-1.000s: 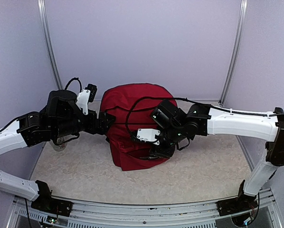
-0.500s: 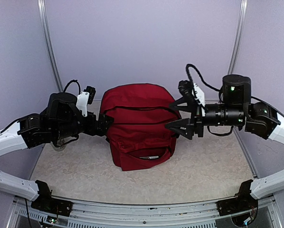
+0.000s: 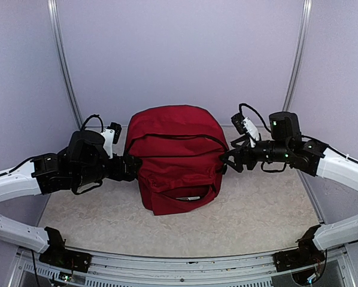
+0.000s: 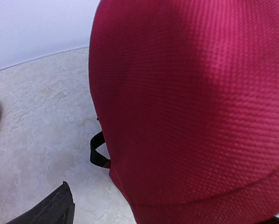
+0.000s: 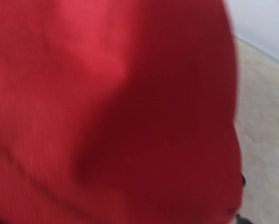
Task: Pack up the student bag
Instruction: Adjust the student bag at the center of the board.
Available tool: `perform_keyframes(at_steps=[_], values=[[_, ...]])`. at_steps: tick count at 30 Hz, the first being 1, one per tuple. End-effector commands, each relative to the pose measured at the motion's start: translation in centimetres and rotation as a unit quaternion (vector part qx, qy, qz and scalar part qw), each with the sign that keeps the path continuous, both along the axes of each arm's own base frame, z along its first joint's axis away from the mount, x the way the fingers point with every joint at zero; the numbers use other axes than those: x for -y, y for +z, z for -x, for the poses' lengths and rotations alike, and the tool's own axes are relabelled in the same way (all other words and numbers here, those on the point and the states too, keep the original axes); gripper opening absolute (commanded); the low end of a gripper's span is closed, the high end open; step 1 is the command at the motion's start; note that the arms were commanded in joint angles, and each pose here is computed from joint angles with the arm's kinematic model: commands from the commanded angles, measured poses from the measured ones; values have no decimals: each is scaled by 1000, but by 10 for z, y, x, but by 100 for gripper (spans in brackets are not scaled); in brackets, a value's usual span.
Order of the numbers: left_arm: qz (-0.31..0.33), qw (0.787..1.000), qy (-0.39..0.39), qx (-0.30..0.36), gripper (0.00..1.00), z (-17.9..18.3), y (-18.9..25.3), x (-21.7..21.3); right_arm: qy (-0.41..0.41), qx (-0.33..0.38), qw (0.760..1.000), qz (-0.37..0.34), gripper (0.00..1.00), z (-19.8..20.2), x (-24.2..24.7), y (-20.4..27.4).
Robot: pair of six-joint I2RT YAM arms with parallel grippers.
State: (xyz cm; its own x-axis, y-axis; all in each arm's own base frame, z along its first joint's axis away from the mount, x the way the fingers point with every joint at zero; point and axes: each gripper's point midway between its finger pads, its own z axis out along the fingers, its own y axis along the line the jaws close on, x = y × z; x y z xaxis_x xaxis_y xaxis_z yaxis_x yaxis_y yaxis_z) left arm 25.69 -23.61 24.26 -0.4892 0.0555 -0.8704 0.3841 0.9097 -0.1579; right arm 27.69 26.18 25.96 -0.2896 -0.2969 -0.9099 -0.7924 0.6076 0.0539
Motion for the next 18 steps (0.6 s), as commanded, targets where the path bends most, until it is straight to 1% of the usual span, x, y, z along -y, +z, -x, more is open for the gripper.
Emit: perform_keyframes(at_steps=[1, 2, 3, 5, 8, 9, 11, 13, 15, 17, 18], values=[[19, 999, 30, 26, 99, -18, 2, 5, 32, 24, 999, -14, 89, -15, -20, 2], [16, 998, 46, 35, 97, -23, 4, 1, 37, 16, 999, -6, 78, -18, -24, -6], [16, 997, 62, 45, 95, -27, 5, -2, 42, 7, 999, 1, 64, -19, -27, -13], [12, 994, 91, 63, 90, -34, 7, -11, 63, -18, 998, 6, 41, -17, -34, -27], [8, 990, 119, 77, 80, -49, 8, -19, 98, -55, 994, -13, 15, -3, -44, -39], [10, 988, 133, 79, 77, -57, 11, -26, 107, -63, 992, -24, 8, 2, -48, -40], [12, 982, 171, 77, 76, -72, 15, -40, 123, -78, 988, -47, 0, 13, -57, -38], [18, 977, 197, 79, 76, -89, 22, -55, 148, -85, 983, -65, 0, 30, -70, -32], [16, 972, 215, 90, 79, -104, 31, -66, 171, -78, 979, -81, 0, 46, -85, -18], [17, 968, 229, 96, 84, -117, 42, -75, 175, -74, 977, -99, 0, 54, -98, -2], [8, 970, 220, 101, 89, -121, 48, -74, 165, -79, 977, -109, 0, 50, -100, 5]])
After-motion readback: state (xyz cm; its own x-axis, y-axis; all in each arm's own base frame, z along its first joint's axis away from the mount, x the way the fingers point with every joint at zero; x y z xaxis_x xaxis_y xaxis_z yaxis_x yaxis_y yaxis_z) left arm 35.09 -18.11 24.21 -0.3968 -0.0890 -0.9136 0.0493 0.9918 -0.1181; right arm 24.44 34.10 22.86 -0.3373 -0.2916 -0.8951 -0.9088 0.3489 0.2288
